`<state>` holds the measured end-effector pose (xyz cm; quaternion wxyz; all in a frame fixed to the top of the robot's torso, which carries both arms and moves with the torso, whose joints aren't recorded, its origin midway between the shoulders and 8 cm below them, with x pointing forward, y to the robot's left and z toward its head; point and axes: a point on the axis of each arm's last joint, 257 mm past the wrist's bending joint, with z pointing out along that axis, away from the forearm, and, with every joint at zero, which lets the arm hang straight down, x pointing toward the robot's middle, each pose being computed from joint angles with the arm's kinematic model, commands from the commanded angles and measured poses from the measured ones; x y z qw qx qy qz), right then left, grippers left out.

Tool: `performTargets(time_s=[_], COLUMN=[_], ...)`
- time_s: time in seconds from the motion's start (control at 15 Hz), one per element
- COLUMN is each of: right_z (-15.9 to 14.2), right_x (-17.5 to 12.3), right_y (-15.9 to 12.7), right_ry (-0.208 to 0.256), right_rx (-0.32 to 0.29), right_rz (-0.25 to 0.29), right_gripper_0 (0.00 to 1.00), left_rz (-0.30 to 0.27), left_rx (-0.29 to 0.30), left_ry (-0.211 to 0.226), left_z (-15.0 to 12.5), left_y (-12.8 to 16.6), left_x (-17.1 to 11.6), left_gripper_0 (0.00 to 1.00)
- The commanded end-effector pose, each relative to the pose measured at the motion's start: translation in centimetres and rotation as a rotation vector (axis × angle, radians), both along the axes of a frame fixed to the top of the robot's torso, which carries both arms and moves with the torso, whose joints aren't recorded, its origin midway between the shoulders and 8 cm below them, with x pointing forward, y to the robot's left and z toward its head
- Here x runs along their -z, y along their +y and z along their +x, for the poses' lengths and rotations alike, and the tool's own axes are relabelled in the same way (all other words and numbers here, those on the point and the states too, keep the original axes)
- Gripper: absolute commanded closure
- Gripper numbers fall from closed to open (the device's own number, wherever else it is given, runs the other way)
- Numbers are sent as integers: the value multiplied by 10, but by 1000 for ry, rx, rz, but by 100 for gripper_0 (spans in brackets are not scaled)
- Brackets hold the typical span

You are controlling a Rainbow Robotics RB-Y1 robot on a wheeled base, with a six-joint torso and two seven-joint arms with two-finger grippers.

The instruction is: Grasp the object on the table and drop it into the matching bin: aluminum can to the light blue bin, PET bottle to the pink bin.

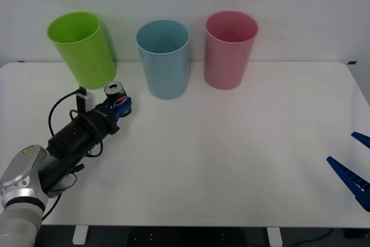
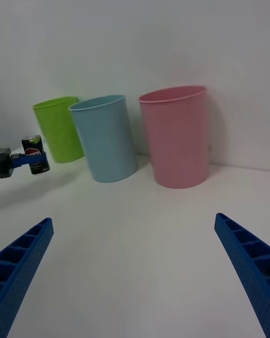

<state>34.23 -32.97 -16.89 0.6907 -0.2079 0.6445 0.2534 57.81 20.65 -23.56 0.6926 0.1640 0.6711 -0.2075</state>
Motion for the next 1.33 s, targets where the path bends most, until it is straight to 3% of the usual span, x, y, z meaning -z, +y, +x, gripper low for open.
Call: performTargets(time_s=[0.07,0.6,0.73,1.2,1.33], right_z=[0,0,0,0,0], right_x=[0,0,0,0,0], right_y=[0,0,0,0,0], right_ry=[0,0,0,0,0], right_rx=[0,0,0,0,0], right_rz=[0,0,0,0,0], right_gripper_0=[0,0,0,0,0], left_rz=[-34,-131,-131,-104,-119], left_rx=[6,25,31,104,126], left_ry=[-25,-106,-128,-197,-191], left_z=[-13,-29,-28,-14,-7], left_y=[9,39,42,17,8], left_x=[-24,-106,-122,-177,-192], left_gripper_0=[100,100,100,100,100])
